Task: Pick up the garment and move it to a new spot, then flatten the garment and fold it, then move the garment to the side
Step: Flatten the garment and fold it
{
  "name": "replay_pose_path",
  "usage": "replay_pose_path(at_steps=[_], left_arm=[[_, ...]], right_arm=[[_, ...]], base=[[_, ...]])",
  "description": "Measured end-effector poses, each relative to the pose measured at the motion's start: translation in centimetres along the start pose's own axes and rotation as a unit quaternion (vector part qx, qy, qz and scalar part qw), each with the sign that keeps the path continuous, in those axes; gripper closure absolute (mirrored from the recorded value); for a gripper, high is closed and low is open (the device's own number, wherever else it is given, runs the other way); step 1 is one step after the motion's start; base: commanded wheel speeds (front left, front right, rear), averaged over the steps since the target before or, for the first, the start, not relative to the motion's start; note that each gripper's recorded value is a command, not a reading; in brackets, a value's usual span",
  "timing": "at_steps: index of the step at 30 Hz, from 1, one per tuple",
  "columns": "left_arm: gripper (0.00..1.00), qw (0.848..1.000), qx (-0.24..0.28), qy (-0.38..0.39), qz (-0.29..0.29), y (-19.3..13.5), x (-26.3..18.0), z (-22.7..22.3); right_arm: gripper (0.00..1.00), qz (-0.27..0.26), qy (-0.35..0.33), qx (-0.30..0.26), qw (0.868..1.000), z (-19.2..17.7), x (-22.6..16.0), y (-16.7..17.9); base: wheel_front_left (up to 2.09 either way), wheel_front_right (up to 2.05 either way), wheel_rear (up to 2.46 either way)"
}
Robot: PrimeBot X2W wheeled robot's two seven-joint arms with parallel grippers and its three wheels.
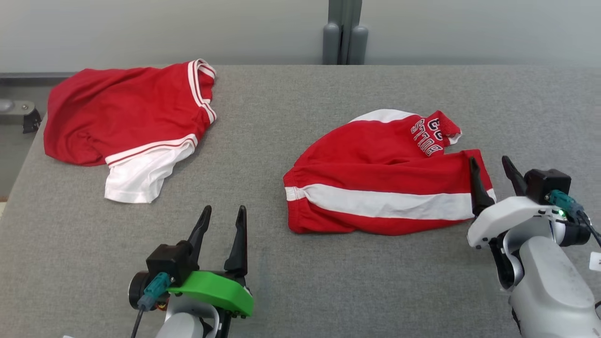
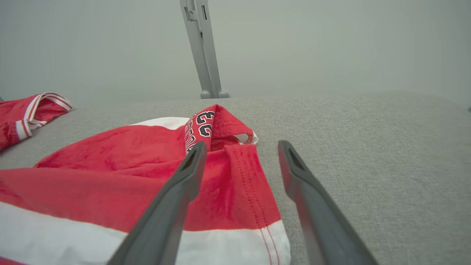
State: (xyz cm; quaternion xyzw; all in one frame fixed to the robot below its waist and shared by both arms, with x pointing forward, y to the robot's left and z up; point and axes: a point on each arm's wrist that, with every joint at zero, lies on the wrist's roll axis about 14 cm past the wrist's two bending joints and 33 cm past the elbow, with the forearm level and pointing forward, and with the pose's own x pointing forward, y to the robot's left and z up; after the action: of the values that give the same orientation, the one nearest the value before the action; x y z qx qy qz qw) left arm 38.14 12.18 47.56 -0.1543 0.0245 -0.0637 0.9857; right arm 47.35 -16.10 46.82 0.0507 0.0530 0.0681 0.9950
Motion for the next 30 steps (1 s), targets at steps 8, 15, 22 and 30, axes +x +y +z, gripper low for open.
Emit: replay_pose_path(at_steps=[8, 15, 22, 30], left_arm=[[0.00, 1.000, 0.000, -0.013, -0.019, -1.9, -0.6, 0.7], [0.00, 1.000, 0.014, -0.009, -0.020, -1.9, -1.6, 0.3], [0.00, 1.000, 0.014, -0.006, -0.005, -1.1, -2.3, 0.0], [0.00, 1.000, 0.019, -0.014, 0.010, -0.2, -2.5, 0.5]], right_arm=[[0.00, -0.007, -0.038, -0.002, 0.999, 0.8, -5.1, 0.2], [0.00, -0.016, -0.066, -0.002, 0.998, 1.6, -8.5, 0.5], [0.00, -0.015, -0.080, 0.003, 0.997, 2.1, -9.7, 1.0], [0.00, 0.005, -0.078, 0.009, 0.997, 1.9, -9.5, 2.4]], base=[[0.00, 0.00, 0.00], [0.00, 0.00, 0.00], [0.00, 0.00, 0.00], [0.00, 0.00, 0.00]])
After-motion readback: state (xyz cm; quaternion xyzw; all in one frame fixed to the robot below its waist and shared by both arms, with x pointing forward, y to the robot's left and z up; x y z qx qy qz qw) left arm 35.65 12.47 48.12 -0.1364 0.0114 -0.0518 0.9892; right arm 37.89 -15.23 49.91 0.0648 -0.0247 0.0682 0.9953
